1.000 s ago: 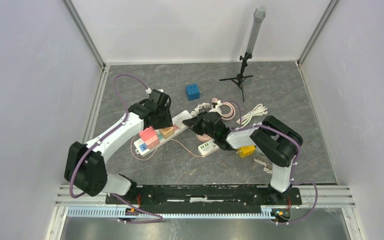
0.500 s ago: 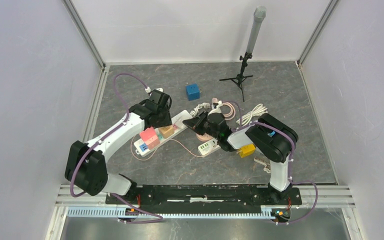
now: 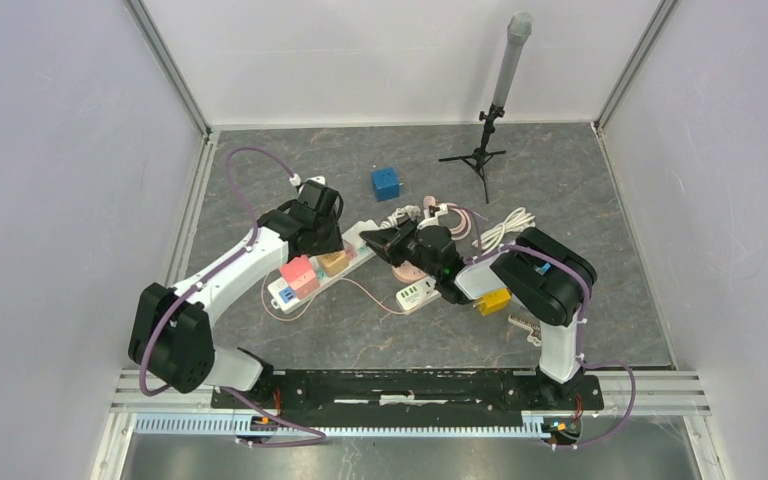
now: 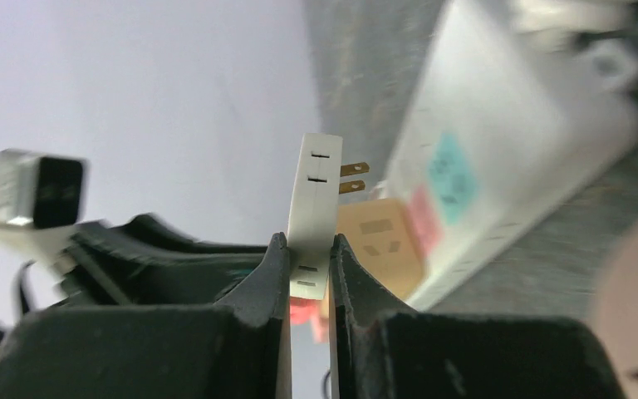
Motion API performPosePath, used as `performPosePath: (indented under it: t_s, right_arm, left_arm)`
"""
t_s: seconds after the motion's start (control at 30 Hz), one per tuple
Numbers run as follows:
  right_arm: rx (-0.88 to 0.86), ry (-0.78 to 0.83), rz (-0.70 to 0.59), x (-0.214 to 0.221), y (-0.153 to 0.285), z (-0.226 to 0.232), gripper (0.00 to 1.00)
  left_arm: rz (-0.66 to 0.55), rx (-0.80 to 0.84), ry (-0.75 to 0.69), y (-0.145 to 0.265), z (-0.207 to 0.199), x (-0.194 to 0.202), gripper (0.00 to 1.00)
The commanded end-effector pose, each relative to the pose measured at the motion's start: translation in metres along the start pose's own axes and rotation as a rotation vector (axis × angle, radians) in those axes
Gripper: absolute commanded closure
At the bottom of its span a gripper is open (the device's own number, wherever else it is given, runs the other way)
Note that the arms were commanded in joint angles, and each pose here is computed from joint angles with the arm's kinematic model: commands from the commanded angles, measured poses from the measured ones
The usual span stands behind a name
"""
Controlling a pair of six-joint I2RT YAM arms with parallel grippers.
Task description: Pull the plug off the socket
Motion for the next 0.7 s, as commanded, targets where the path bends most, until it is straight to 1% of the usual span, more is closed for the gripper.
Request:
performPosePath:
  t_s: [0.0,0.1,0.2,0.27,0.37,0.47,0.57,0.67]
  right_arm:
    - [-0.254,-0.068,0.030,0.001,0.008,0.052,1.00]
    - [-0.182,0.009,0.012,0.001,0.004,0.045,1.00]
    - [-0.099,0.084,-0.069,-0.009,0.007,0.036,1.00]
    - [-0.067,0.143,-0.108,-0.018,0.010,0.037,1.00]
    - [-0.064,0.218,-0.161,-0.031,0.016,0.046,1.00]
    - [-0.054,0.294,-0.208,-0.043,0.024,0.057,1.00]
    - [0.004,0.355,-0.256,-0.054,0.035,0.055,1.00]
    - [0.033,0.403,-0.260,-0.064,0.039,0.053,1.00]
  left_arm:
    - [0.179,-0.152,-0.071,-0.021,0.033,0.043,0.57]
    - [0.174,-0.153,-0.072,-0.020,0.033,0.042,0.57]
    - [0.155,-0.141,-0.065,-0.015,0.031,0.038,0.57]
    - [0.126,-0.114,-0.057,-0.008,0.027,0.031,0.57]
    - [0.065,-0.052,-0.040,0.010,0.017,0.015,0.56]
    - [0.002,0.033,-0.026,0.031,0.005,-0.002,0.53]
    - [-0.070,0.100,-0.018,0.053,-0.003,-0.018,0.48]
    - [-0.142,0.138,-0.005,0.074,-0.005,-0.030,0.44]
Point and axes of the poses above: each gripper's point midway between its finger pads, its own y axis back along the fingers, its own z axis along the line the jaws close on, x = y × z, the point moved 7 cm from there along y, back along the fingers, and after that the axes turned 6 degrees about y, right-handed, at the moved point
